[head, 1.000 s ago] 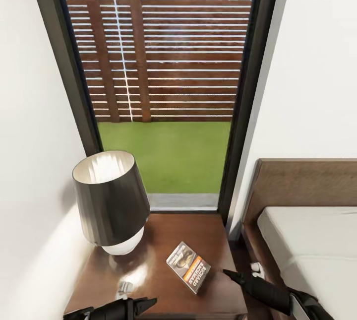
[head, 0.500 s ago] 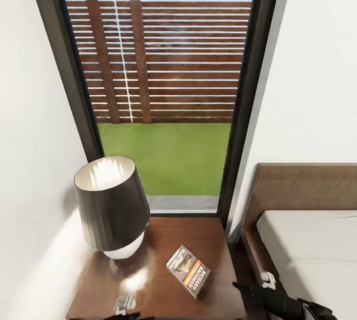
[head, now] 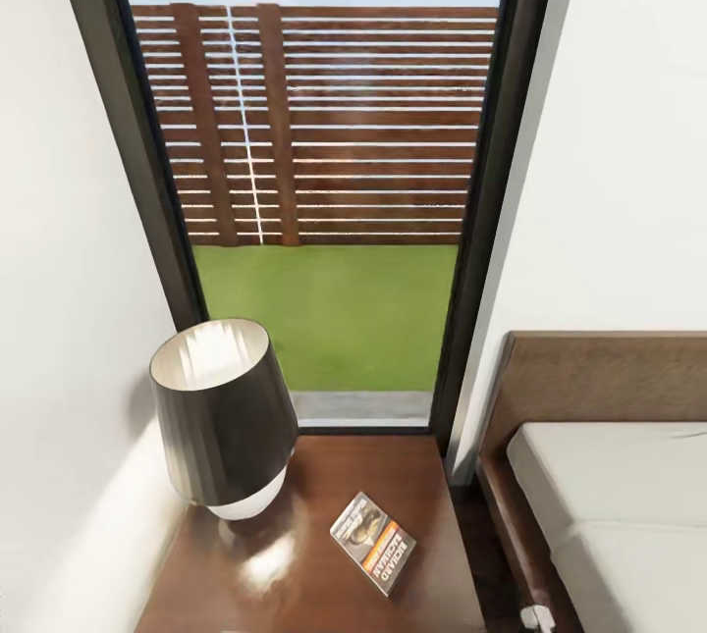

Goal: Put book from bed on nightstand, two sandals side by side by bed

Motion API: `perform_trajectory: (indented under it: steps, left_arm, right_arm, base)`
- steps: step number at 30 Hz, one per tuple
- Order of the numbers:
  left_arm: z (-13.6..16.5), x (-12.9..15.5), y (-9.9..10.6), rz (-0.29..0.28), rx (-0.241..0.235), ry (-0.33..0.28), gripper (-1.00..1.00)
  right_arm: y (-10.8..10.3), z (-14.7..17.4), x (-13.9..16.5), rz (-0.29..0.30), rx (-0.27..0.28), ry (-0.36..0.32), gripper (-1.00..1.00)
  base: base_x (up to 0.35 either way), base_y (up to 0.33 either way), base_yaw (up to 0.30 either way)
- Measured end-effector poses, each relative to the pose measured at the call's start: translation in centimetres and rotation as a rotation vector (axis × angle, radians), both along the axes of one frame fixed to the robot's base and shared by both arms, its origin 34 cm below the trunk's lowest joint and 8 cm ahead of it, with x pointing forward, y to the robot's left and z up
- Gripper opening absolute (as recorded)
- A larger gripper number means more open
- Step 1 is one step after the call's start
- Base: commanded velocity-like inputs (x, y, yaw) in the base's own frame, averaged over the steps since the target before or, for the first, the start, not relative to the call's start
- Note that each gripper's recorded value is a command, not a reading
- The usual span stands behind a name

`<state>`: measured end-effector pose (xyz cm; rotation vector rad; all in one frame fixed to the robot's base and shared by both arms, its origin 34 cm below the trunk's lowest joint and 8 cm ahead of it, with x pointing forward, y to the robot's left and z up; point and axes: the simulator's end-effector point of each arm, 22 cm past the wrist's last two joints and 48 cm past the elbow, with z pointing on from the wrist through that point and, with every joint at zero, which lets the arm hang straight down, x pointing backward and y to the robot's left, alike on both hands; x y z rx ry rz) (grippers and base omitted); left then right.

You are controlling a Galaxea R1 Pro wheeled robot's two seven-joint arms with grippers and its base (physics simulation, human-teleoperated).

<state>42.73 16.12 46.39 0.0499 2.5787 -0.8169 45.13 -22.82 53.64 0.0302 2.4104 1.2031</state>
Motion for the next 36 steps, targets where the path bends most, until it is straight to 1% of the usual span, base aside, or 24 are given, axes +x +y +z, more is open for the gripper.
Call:
perform_trajectory:
  steps: [1, 3, 6, 7, 8, 10, 12, 13, 14, 16, 17, 19, 21, 23, 24, 26, 30, 36]
  left_arm:
    - [0.1, -0.1, 0.1, 0.004, 0.006, -0.001, 1.00]
    - [-0.2, -1.0, 0.6, 0.014, 0.033, 0.002, 1.00]
    - [-0.5, -2.5, 1.2, 0.025, 0.062, 0.021, 1.00]
    - [-1.2, -4.3, 1.8, 0.034, 0.097, 0.043, 1.00]
    - [-1.6, -5.2, 2.3, 0.047, 0.123, 0.054, 1.00]
    - [-1.6, -5.7, 2.9, 0.060, 0.151, 0.060, 1.00]
    - [-2.0, -6.4, 4.0, 0.079, 0.207, 0.070, 1.00]
    - [-1.9, -6.5, 4.3, 0.085, 0.220, 0.073, 1.00]
    - [-2.1, -6.9, 4.8, 0.093, 0.245, 0.079, 1.00]
    - [-2.0, -7.4, 5.3, 0.100, 0.271, 0.088, 1.00]
    - [-2.1, -8.0, 5.7, 0.104, 0.296, 0.097, 1.00]
    - [-2.1, -8.6, 6.2, 0.106, 0.321, 0.106, 1.00]
    - [-2.2, -10.0, 7.1, 0.104, 0.366, 0.124, 1.00]
    - [-2.2, -10.9, 7.6, 0.100, 0.394, 0.135, 1.00]
    - [-2.3, -11.8, 8.1, 0.097, 0.422, 0.145, 1.00]
    - [-2.0, -12.3, 8.4, 0.098, 0.438, 0.152, 1.00]
    - [-2.0, -12.9, 8.8, 0.099, 0.454, 0.161, 1.00]
    - [-2.1, -13.1, 8.9, 0.101, 0.458, 0.163, 1.00]
  right_arm:
    - [0.1, -0.2, -0.7, -0.006, 0.004, 0.012, 1.00]
    - [0.3, -0.9, -2.8, -0.014, -0.006, 0.028, 1.00]
    - [0.0, -1.2, -3.5, -0.026, -0.037, 0.035, 1.00]
    - [-0.6, -2.4, -5.1, -0.039, -0.085, 0.066, 1.00]
    - [-1.2, -3.3, -6.6, -0.053, -0.124, 0.095, 1.00]
    - [-1.9, -4.0, -7.9, -0.069, -0.164, 0.124, 1.00]
    - [-2.9, -5.1, -9.5, -0.089, -0.228, 0.159, 1.00]
    - [-3.2, -5.1, -9.7, -0.094, -0.242, 0.165, 1.00]
    - [-3.6, -5.4, -10.1, -0.101, -0.265, 0.174, 1.00]
    - [-4.0, -5.3, -10.3, -0.107, -0.283, 0.182, 1.00]
    - [-4.3, -5.4, -10.5, -0.112, -0.300, 0.188, 1.00]
    - [-4.6, -5.4, -10.9, -0.116, -0.315, 0.198, 1.00]
    - [-4.9, -5.6, -12.5, -0.117, -0.335, 0.223, 1.00]
    - [-4.9, -5.5, -13.4, -0.118, -0.343, 0.237, 1.00]
    - [-4.9, -5.5, -13.9, -0.118, -0.347, 0.246, 1.00]
    - [-4.9, -5.2, -14.1, -0.119, -0.349, 0.249, 1.00]
    - [-4.7, -5.1, -14.2, -0.118, -0.346, 0.252, 1.00]
    - [-4.5, -5.1, -14.3, -0.119, -0.344, 0.254, 1.00]
  base:
    - [0.000, 0.000, 0.000]
    - [0.000, 0.000, 0.000]
    - [0.000, 0.000, 0.000]
    - [0.000, 0.000, 0.000]
    - [0.000, 0.000, 0.000]
    - [0.000, 0.000, 0.000]
    - [0.000, 0.000, 0.000]
    - [0.000, 0.000, 0.000]
    - [0.000, 0.000, 0.000]
    - [0.000, 0.000, 0.000]
    - [0.000, 0.000, 0.000]
    - [0.000, 0.000, 0.000]
    - [0.000, 0.000, 0.000]
    - [0.000, 0.000, 0.000]
    - [0.000, 0.000, 0.000]
    - [0.000, 0.000, 0.000]
    - [0.000, 0.000, 0.000]
    - [0.000, 0.000, 0.000]
